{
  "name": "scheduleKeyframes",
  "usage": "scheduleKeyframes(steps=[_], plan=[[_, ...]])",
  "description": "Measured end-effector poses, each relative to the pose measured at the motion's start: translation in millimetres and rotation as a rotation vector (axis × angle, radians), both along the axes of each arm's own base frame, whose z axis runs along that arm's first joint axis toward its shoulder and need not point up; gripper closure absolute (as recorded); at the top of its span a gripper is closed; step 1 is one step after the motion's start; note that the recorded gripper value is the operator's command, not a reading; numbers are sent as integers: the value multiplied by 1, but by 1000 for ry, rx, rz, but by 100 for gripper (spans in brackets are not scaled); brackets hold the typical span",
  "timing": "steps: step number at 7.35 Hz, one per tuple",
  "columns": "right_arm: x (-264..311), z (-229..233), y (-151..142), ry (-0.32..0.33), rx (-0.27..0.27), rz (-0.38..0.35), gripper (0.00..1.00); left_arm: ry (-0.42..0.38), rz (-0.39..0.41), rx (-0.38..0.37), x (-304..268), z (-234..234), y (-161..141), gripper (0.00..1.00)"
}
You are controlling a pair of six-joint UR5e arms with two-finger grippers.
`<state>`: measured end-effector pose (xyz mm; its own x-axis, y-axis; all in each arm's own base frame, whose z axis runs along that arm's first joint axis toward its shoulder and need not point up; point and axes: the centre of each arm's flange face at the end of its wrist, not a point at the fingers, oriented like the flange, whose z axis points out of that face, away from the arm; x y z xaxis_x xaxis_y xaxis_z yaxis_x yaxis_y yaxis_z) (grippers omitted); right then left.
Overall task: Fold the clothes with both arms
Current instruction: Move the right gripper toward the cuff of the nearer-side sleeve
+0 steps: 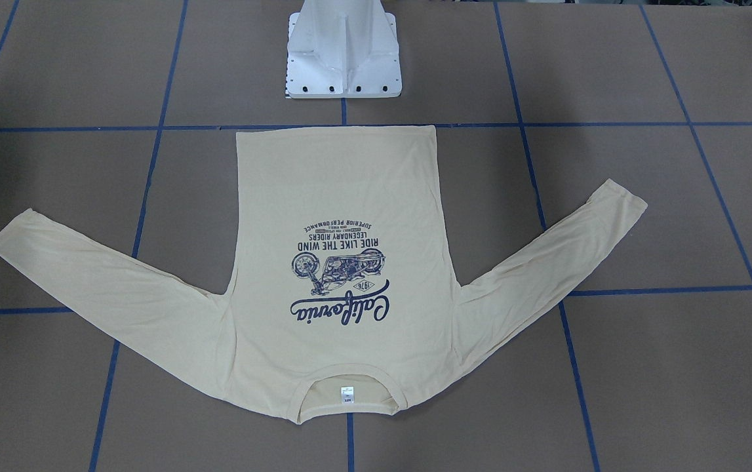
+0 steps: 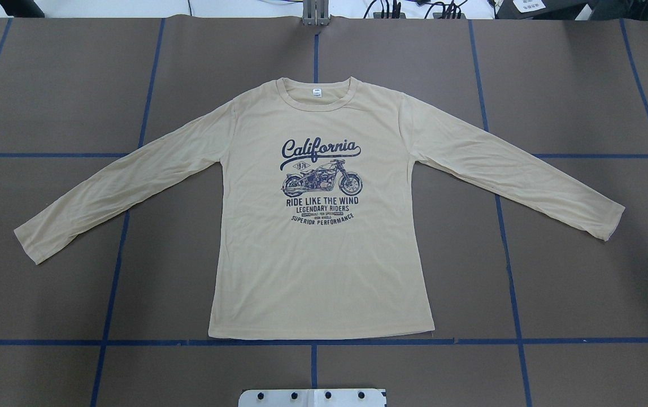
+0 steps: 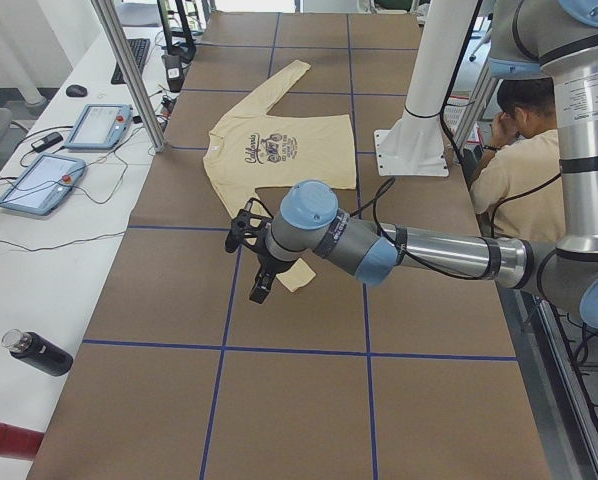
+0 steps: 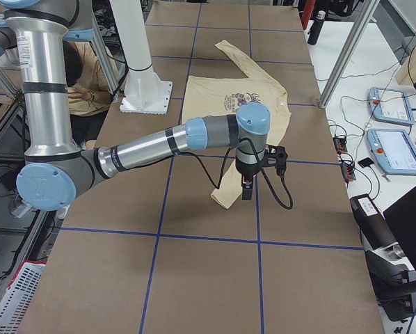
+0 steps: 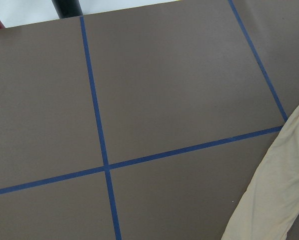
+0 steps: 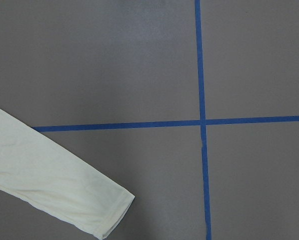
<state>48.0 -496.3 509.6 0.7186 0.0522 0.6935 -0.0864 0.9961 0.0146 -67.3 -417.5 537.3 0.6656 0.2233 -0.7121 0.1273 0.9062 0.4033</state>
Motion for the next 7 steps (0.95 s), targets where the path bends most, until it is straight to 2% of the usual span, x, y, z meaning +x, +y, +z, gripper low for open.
scheduleKeyframes(steps=[3, 7], plan=[[-16, 0, 5, -12, -8, -33, 0, 13, 13, 7, 2, 3, 11, 0], [-99, 11, 5, -46, -31, -180, 0, 32, 89, 34, 31, 1, 8, 0]])
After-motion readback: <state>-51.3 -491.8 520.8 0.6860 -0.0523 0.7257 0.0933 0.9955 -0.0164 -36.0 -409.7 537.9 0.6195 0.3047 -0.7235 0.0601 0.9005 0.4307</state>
